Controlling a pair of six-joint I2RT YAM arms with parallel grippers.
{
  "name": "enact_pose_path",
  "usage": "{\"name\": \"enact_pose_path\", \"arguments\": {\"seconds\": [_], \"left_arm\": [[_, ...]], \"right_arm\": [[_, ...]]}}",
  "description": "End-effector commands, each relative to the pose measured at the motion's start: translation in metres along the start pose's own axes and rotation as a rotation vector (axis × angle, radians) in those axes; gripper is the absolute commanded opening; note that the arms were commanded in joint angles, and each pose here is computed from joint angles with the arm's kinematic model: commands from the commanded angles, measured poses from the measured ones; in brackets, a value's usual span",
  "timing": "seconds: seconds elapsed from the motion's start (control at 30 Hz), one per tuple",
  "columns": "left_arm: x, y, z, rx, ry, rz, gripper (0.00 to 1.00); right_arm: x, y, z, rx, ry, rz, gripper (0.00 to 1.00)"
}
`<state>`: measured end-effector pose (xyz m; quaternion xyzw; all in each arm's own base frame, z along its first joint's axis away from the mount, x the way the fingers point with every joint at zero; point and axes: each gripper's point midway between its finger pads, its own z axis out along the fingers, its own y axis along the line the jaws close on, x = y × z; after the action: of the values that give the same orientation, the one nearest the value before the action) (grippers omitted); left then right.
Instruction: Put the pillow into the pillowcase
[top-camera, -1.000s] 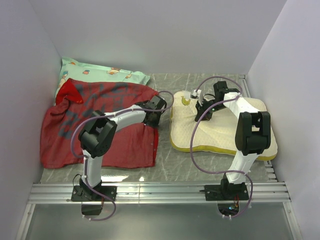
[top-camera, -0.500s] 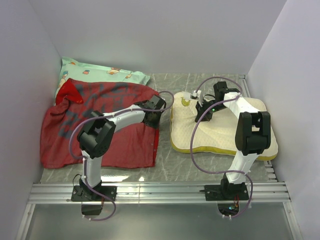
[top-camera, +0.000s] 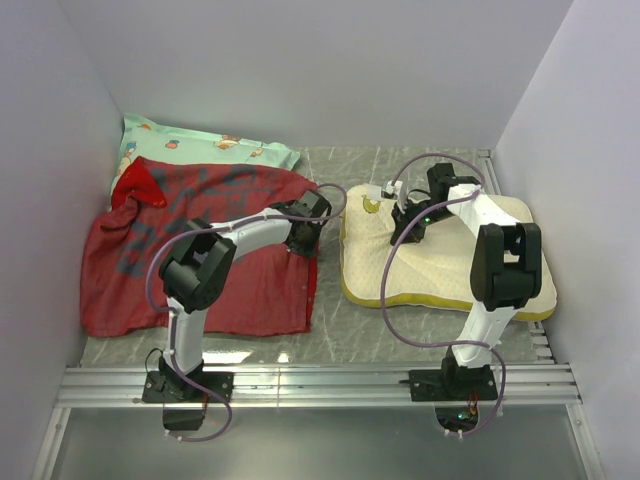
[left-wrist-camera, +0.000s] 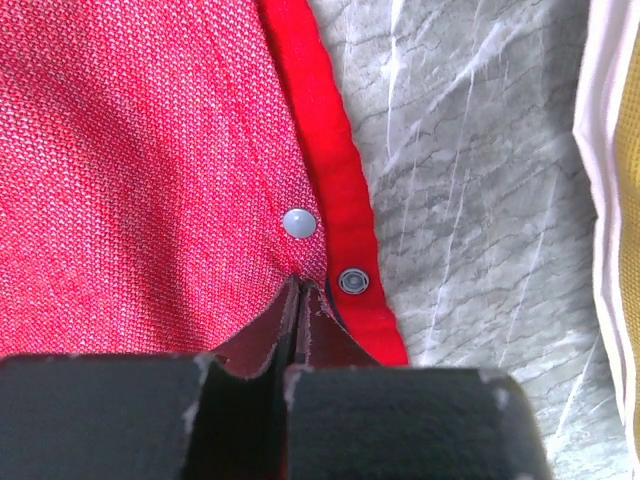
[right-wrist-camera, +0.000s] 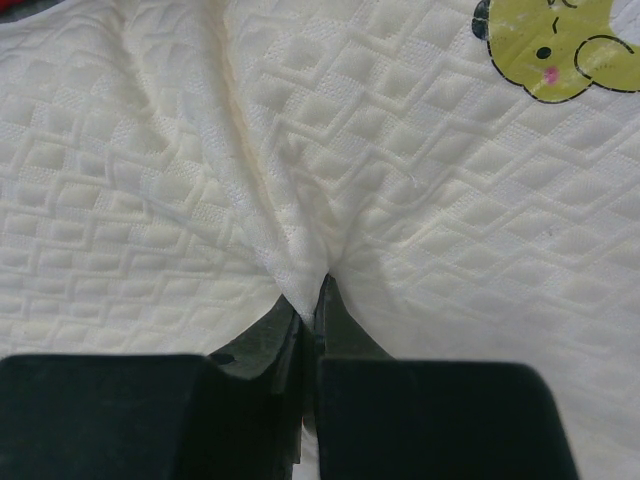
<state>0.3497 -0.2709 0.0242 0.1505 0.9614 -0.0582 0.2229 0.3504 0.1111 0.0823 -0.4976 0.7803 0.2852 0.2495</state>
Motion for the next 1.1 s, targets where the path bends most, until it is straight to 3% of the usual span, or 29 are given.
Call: {"name": "enact_pose_path", "arguments": {"seconds": [0.0, 0.27, 0.5, 0.77, 0.93, 1.07], "left_arm": [[-0.012, -0.005, -0.013, 0.037, -0.030, 0.003, 0.00], [-0.035, -0.013, -0.074, 0.155, -0.158, 0.015, 0.00], [-0.025, -0.004, -0.095, 0.252, -0.156, -0.017, 0.00], [-0.004, -0.005, -0.075, 0.301, -0.079, -0.002, 0.00], [0.002, -0.011, -0.055, 0.331, -0.041, 0.006, 0.06], [-0.003, -0.019, -0.052, 0.373, -0.052, 0.005, 0.00]], "right_arm": [[-0.006, 0.008, -0.010, -0.015, -0.015, 0.015, 0.00], [-0.025, 0.020, -0.021, -0.030, -0.074, -0.002, 0.00], [-0.046, 0.047, -0.031, -0.110, -0.130, -0.029, 0.00], [-0.050, 0.065, -0.023, -0.142, -0.117, -0.053, 0.00], [-0.045, 0.065, -0.021, -0.148, -0.095, -0.046, 0.00], [-0.041, 0.066, -0.020, -0.150, -0.080, -0.045, 0.00]]}}
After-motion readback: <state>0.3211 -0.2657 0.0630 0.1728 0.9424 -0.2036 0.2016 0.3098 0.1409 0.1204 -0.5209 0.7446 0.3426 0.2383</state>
